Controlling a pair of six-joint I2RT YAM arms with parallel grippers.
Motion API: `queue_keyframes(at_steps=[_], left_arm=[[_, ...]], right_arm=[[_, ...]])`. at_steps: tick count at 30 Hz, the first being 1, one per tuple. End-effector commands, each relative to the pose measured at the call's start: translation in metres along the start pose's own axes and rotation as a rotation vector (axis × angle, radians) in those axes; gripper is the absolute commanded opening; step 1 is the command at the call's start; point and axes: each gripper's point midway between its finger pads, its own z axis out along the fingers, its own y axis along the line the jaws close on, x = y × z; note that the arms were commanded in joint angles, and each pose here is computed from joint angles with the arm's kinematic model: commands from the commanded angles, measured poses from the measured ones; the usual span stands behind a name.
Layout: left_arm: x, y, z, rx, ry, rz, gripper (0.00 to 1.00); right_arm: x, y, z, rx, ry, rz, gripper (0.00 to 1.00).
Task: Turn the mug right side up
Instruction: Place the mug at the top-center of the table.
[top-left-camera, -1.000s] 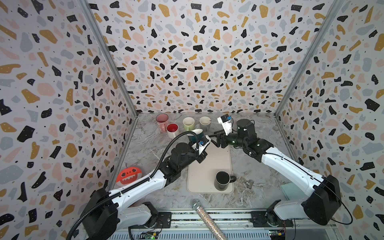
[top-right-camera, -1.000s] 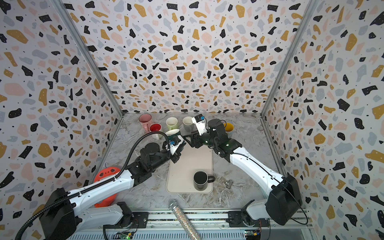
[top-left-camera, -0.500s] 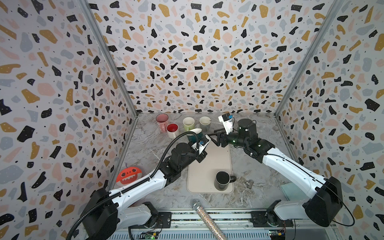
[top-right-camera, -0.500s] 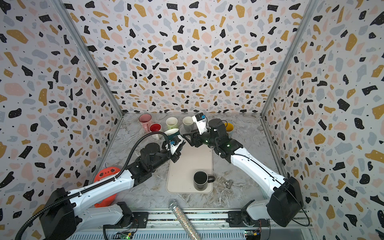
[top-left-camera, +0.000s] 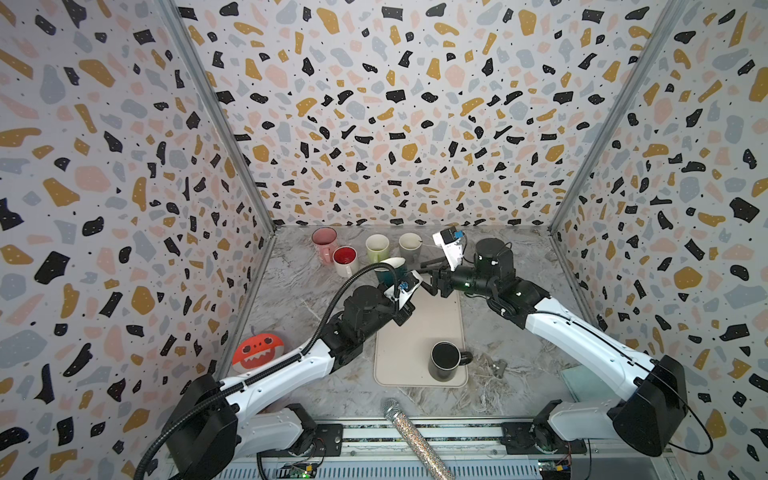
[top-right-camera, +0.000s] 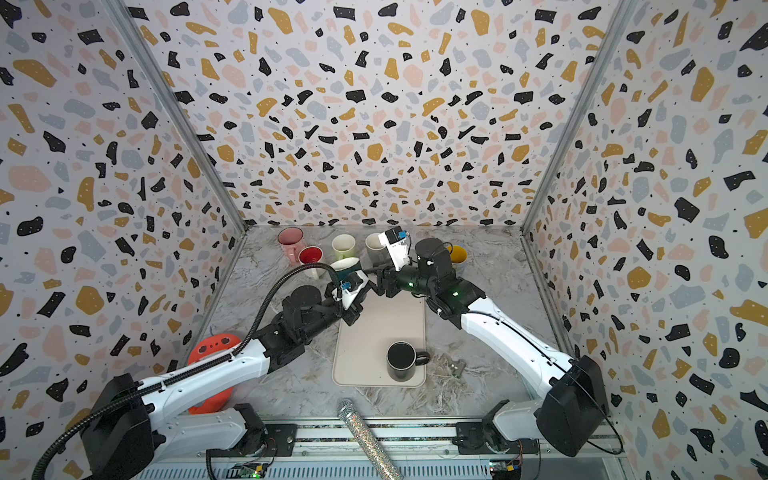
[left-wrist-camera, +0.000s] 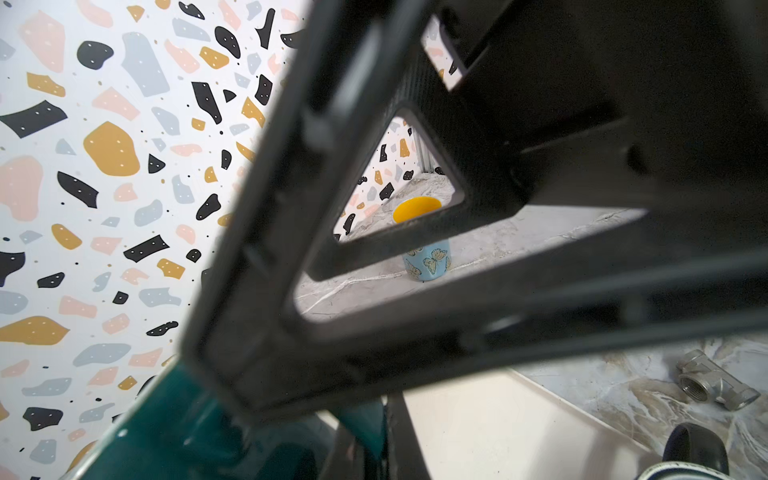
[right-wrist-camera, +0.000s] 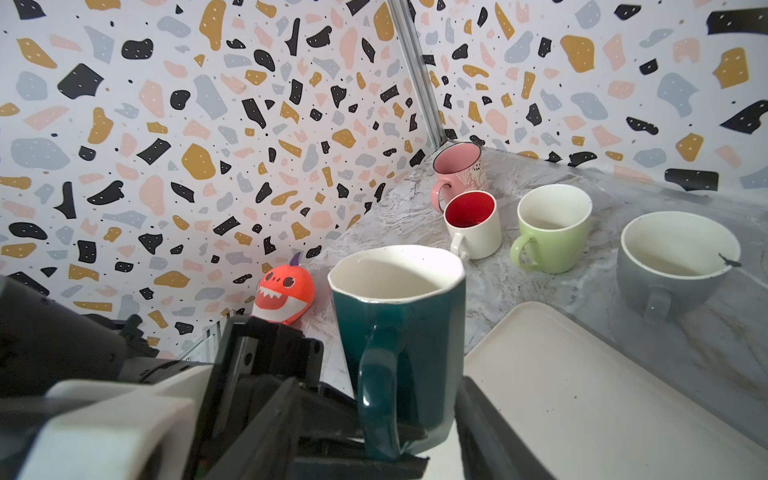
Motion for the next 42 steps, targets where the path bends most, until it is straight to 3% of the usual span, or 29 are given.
queue_keyframes(at_steps=[1, 11, 17, 21, 23, 31, 37, 42], left_arm=[[-0.069, 0.015, -0.016, -0.049, -0.237, 0.007, 0.00], [-0.075, 0.012, -0.021, -0.034, -0.259, 0.000, 0.00], [-0.076, 0.012, -0.022, -0.036, -0.258, 0.007, 0.00], [-0.076, 0.012, -0.023, -0.037, -0.255, 0.010, 0.00], [-0.076, 0.013, -0.023, -0.041, -0.255, 0.011, 0.00], [-0.075, 0.020, -0.023, -0.077, -0.221, 0.011, 0.00], [-0.066, 0.024, -0.012, -0.089, -0.146, -0.017, 0.24], [-0.052, 0.018, 0.000, -0.055, -0.041, 0.004, 0.27]], right_arm=[[-0.005, 0.008, 0.006, -0.033, -0.007, 0.002, 0.58], [-0.001, -0.004, 0.018, 0.014, -0.009, 0.026, 0.49], [-0.002, -0.010, 0.020, 0.038, -0.019, 0.039, 0.38], [0.003, -0.019, 0.021, 0.084, -0.008, 0.051, 0.21], [0.005, -0.026, 0.020, 0.120, -0.003, 0.058, 0.00], [0.016, -0.028, 0.024, 0.137, 0.020, 0.059, 0.00], [0.007, -0.010, 0.025, 0.061, -0.018, 0.051, 0.00], [-0.003, -0.005, 0.023, 0.038, -0.060, 0.040, 0.00]])
